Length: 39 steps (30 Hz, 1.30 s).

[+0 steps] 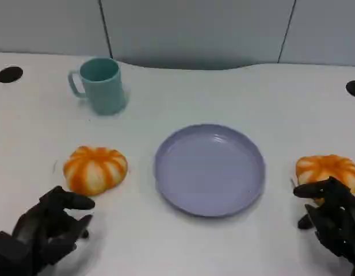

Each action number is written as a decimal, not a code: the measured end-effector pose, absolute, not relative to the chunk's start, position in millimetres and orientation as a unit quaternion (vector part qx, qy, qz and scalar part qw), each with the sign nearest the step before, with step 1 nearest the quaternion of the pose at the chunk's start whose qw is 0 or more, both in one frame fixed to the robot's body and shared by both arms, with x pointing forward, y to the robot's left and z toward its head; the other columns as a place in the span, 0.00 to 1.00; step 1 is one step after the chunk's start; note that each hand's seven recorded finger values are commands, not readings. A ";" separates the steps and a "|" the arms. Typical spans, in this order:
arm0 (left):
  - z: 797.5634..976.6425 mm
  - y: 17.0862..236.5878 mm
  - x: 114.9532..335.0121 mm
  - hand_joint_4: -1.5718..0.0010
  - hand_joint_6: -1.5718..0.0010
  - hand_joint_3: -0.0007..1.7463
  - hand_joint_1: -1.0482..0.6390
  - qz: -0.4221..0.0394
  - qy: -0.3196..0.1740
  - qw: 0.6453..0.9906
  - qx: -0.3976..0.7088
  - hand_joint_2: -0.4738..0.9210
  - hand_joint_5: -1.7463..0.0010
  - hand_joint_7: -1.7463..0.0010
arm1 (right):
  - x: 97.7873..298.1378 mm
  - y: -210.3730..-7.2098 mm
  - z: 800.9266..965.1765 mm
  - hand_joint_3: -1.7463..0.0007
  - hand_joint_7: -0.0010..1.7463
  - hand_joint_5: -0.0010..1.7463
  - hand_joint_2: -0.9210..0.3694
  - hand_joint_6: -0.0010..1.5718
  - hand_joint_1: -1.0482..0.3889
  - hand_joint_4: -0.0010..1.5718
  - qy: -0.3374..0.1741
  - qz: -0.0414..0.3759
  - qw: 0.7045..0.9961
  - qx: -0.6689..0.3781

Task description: Grasp the bread from the table and place it into the plate.

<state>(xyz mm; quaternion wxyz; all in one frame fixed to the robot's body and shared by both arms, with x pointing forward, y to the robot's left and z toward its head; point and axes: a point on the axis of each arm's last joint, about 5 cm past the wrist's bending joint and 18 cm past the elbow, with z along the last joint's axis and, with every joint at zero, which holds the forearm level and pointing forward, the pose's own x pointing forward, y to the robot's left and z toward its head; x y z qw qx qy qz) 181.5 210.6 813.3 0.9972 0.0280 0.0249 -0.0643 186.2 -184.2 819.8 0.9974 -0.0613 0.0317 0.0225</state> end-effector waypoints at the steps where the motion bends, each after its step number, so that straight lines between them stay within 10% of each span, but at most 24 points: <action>1: 813.3 210.6 181.5 0.76 0.72 0.20 0.28 -0.064 0.026 0.997 0.028 1.00 0.02 0.27 | 186.4 -184.2 819.8 0.79 0.62 0.84 0.00 0.32 0.57 0.34 0.031 0.024 0.997 -0.060; 28: 818.1 213.7 184.6 0.79 0.81 0.19 0.26 -0.050 -0.007 0.999 0.008 1.00 0.02 0.22 | 188.1 -181.9 820.6 0.79 0.61 0.84 0.00 0.32 0.55 0.36 0.027 0.022 0.997 -0.064; 33: 847.2 219.8 191.0 0.83 0.77 0.16 0.30 -0.059 -0.149 0.977 0.141 1.00 0.23 0.52 | 188.2 -178.5 820.5 0.79 0.62 0.83 0.00 0.32 0.55 0.35 0.024 0.024 0.998 -0.062; 36: 866.6 228.0 197.1 0.86 0.67 0.08 0.31 -0.063 -0.189 0.943 0.267 1.00 0.45 0.85 | 188.2 -175.6 820.1 0.79 0.62 0.84 0.00 0.32 0.55 0.33 0.024 0.025 0.998 -0.057; 39: 884.1 234.1 203.7 0.87 0.69 0.04 0.29 -0.067 -0.207 0.892 0.397 1.00 0.66 0.98 | 188.2 -174.1 820.0 0.79 0.62 0.85 0.00 0.32 0.54 0.35 0.024 0.027 0.998 -0.054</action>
